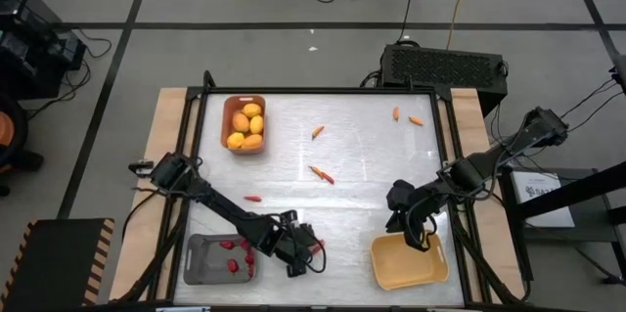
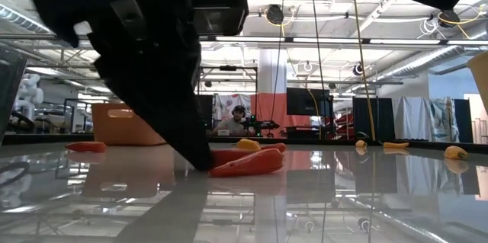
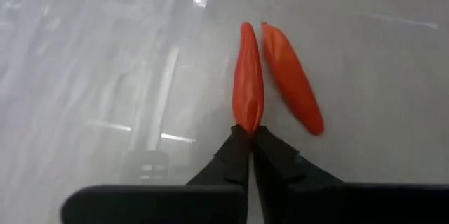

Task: Sort produce into baskets
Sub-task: Put the red chili pepper into the yellow bin

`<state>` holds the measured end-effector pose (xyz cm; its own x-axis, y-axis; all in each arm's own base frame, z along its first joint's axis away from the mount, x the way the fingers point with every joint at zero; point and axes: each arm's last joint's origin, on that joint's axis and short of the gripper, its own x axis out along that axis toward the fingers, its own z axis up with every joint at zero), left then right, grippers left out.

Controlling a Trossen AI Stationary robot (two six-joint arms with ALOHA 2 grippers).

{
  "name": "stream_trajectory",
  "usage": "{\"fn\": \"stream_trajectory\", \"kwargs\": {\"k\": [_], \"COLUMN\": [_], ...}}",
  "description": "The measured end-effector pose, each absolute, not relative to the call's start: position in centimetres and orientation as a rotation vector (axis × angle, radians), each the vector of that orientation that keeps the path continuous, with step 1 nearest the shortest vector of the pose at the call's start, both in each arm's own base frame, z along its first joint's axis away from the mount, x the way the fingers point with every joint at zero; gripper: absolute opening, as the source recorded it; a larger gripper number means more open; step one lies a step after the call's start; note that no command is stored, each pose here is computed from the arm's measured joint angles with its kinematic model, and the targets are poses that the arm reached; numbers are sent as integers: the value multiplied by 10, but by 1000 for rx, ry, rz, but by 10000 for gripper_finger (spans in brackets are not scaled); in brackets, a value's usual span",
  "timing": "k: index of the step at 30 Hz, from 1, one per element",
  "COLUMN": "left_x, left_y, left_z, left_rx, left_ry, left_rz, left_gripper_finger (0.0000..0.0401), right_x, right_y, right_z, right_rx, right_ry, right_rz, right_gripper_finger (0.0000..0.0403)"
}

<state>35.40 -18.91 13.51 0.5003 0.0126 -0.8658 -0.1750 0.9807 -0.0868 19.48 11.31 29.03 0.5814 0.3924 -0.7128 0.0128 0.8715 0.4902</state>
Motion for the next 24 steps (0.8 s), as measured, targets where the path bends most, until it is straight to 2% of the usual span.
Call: {"fn": "stream_trajectory", "kwargs": {"k": [7,11,19,24], "left_x": [360,366,400,414], "left_y": [-175,-164,-168,-167], "left_z": [142,159,217,231], "left_rx": [-186,-195,-98,-45], "left_ry": [1027,980,731,621], "left_rz": [147,146,-66,-107], "left_gripper_finger": [14,14,15,15], "right_x": [195,194,186,175], "right_y": [113,113,106,97], "right_z": [290,289,295,309], "right_rx": [473,468,440,451], "right_ry": [931,944,908,809], "right_rz": [235,229,185,144], "right_gripper_finger": [50,50,50,50]}}
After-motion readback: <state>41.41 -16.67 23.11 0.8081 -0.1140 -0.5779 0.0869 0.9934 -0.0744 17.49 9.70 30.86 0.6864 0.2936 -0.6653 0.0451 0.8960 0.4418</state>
